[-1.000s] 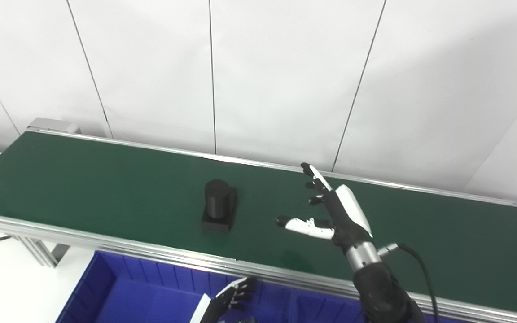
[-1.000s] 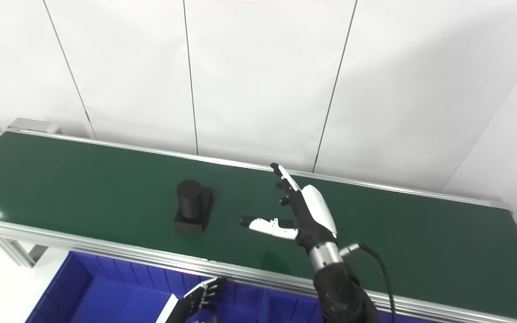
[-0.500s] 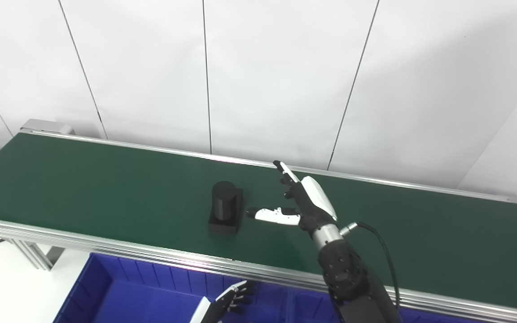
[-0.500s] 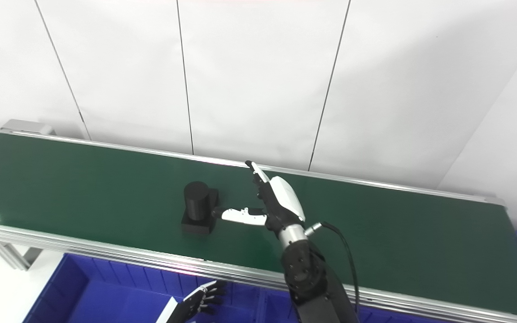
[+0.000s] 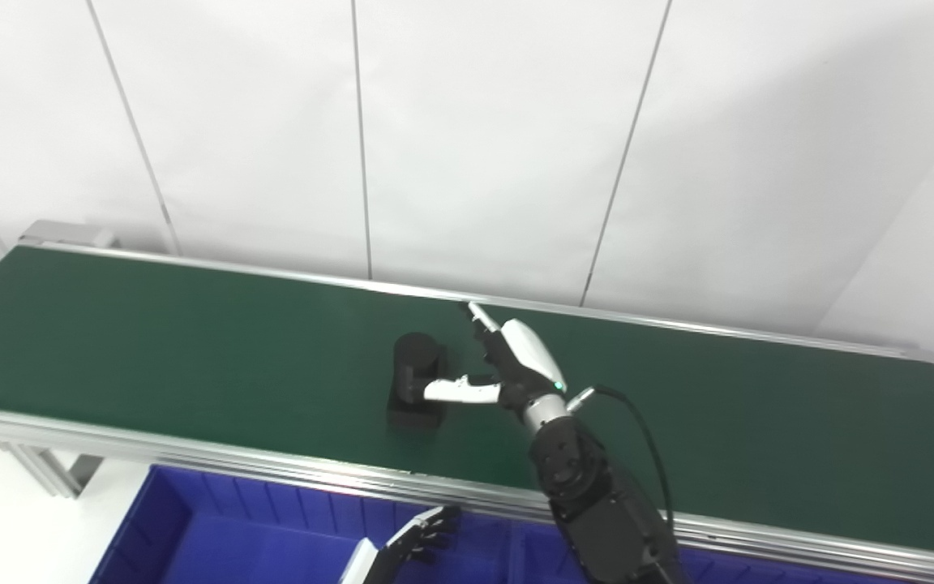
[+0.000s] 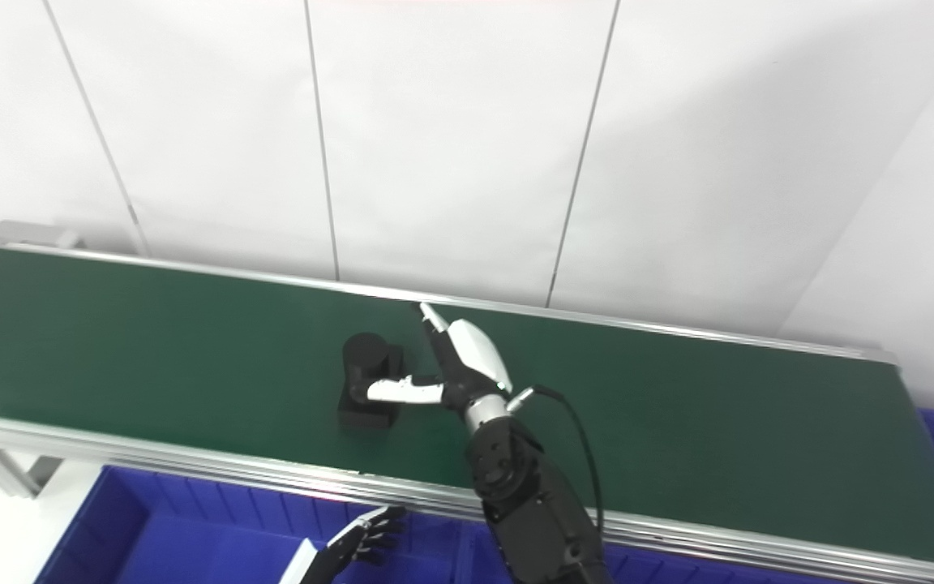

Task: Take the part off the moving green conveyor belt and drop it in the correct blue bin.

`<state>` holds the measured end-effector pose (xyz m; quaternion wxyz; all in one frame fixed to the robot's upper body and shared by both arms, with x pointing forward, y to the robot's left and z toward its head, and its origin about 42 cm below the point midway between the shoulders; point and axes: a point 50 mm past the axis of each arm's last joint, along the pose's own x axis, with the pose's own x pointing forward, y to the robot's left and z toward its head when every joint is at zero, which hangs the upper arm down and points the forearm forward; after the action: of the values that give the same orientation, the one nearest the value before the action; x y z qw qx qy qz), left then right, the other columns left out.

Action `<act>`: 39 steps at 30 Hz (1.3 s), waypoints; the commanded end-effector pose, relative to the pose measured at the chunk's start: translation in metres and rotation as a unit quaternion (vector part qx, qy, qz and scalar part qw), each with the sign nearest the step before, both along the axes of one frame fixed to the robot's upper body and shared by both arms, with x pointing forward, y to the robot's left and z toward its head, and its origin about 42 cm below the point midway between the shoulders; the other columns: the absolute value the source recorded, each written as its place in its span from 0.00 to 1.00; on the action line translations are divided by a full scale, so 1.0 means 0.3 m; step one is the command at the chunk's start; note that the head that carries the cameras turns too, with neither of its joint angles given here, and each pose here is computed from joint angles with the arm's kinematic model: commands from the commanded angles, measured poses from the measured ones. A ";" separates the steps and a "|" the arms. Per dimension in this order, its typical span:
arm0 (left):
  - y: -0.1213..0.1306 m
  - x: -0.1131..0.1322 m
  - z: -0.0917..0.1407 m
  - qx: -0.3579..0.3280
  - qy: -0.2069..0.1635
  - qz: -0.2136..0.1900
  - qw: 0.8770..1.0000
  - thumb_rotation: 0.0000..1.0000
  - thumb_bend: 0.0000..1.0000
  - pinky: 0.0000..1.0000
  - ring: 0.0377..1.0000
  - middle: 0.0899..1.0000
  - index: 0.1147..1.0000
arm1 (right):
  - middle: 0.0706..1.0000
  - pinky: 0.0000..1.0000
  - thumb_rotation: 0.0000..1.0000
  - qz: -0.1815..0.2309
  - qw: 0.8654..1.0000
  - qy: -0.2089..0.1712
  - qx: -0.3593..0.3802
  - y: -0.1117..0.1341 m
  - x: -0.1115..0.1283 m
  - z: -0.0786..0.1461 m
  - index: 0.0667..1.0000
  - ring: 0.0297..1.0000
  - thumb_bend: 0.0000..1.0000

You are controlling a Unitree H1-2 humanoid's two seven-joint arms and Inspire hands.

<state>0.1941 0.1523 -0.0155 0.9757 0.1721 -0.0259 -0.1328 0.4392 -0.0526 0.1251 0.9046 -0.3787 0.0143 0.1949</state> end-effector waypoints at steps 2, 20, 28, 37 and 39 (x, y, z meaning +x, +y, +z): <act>-0.003 0.036 0.041 -0.010 -0.047 -0.003 0.999 0.91 0.83 0.67 0.73 0.78 0.82 | 0.96 0.78 0.50 0.018 0.998 -0.050 0.017 0.068 0.044 0.094 0.97 0.89 0.95; -0.008 0.031 0.044 -0.011 -0.055 -0.003 0.998 0.91 0.81 0.69 0.74 0.79 0.83 | 0.87 0.73 0.09 -0.002 0.996 -0.046 0.080 0.080 0.035 -0.023 0.80 0.82 0.82; -0.006 0.036 0.043 -0.016 -0.046 -0.001 0.999 0.90 0.80 0.69 0.75 0.80 0.84 | 0.79 0.74 0.11 -0.016 0.991 -0.046 0.122 0.091 0.026 -0.039 0.48 0.81 0.54; -0.008 0.039 0.045 -0.034 -0.026 0.000 0.999 0.90 0.80 0.68 0.75 0.81 0.86 | 0.64 0.60 0.11 -0.036 0.990 -0.035 0.132 0.089 0.012 -0.060 0.45 0.66 0.51; -0.009 0.042 0.045 -0.037 -0.023 0.000 0.999 0.89 0.79 0.68 0.75 0.81 0.86 | 0.56 0.49 0.06 -0.035 0.990 -0.037 0.135 0.088 0.008 -0.063 0.46 0.51 0.51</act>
<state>0.2022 0.1574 -0.0127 0.9780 0.1648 -0.0255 -0.1257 0.4384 -0.0425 0.0892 0.9506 -0.2782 0.0002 0.1377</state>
